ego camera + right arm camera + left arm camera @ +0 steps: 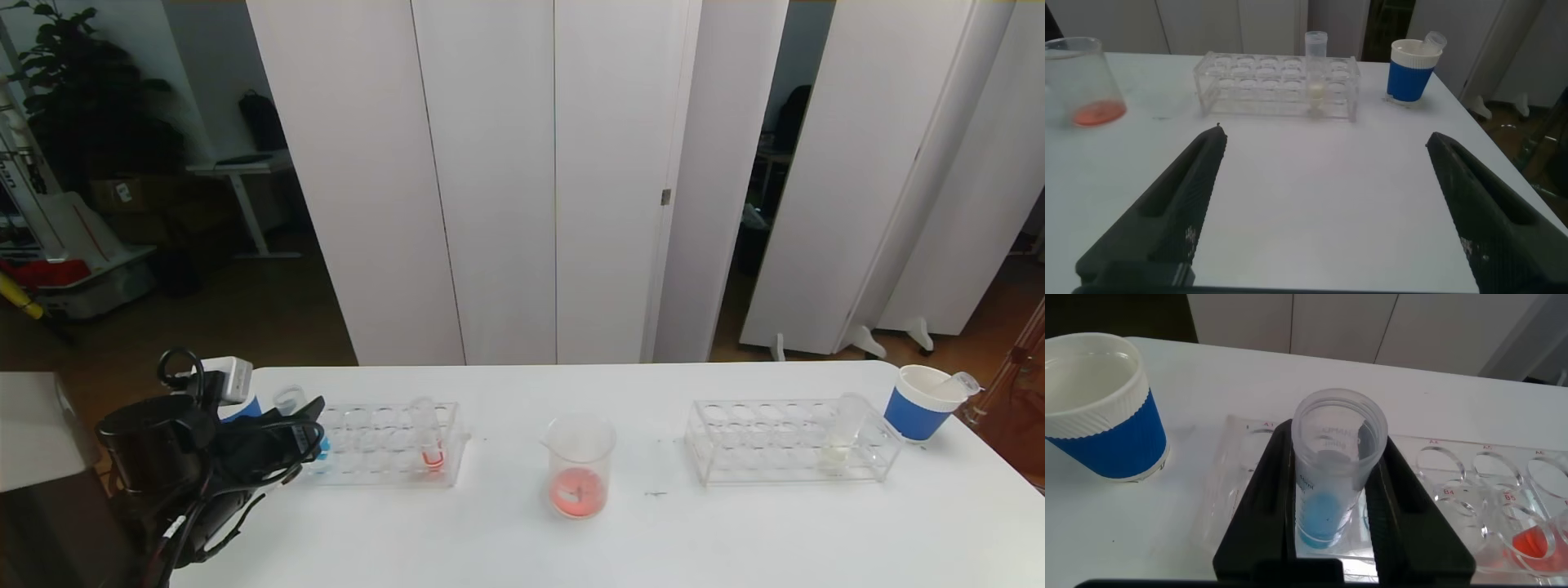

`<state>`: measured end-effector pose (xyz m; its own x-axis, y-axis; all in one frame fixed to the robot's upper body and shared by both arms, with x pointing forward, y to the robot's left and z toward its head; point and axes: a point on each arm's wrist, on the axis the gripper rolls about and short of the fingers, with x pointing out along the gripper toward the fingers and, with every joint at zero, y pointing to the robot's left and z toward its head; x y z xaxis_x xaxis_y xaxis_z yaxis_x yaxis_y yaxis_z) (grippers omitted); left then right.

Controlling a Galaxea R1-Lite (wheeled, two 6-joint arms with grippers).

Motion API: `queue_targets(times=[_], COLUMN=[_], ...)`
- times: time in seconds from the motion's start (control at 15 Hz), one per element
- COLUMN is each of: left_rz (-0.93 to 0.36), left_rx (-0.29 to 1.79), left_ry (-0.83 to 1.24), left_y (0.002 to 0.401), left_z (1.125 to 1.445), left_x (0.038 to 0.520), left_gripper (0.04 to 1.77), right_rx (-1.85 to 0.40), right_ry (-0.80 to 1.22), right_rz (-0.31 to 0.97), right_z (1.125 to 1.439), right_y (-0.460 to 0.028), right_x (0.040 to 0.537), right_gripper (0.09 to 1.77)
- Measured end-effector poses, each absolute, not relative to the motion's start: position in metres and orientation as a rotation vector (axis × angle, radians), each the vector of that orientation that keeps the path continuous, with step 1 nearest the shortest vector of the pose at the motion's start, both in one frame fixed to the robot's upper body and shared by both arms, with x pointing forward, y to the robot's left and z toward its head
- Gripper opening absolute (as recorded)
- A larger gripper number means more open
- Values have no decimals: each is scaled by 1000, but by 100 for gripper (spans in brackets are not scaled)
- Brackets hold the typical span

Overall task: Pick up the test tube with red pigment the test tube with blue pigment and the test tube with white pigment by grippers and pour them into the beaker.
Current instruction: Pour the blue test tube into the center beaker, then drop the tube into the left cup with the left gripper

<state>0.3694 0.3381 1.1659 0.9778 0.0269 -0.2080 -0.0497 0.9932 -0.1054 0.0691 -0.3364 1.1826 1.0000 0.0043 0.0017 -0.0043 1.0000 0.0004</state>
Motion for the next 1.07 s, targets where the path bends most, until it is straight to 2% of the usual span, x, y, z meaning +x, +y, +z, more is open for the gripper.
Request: queue_targets(times=[0.47, 0.73, 1.07], left_rz=[28, 22, -4], left_rx=[-70, -45, -44], left_ry=[121, 154, 141], left_y=[338, 337, 330], left_z=[1191, 1206, 1253], left_x=[366, 360, 356], left_gripper=[57, 57, 57], right_rx=[0, 0, 0], right_ry=[-2, -2, -1], right_rz=[4, 4, 4], right_z=[1183, 1183, 1183], right_y=[-336, -336, -336], right_x=[69, 69, 69], right_gripper=[175, 175, 175])
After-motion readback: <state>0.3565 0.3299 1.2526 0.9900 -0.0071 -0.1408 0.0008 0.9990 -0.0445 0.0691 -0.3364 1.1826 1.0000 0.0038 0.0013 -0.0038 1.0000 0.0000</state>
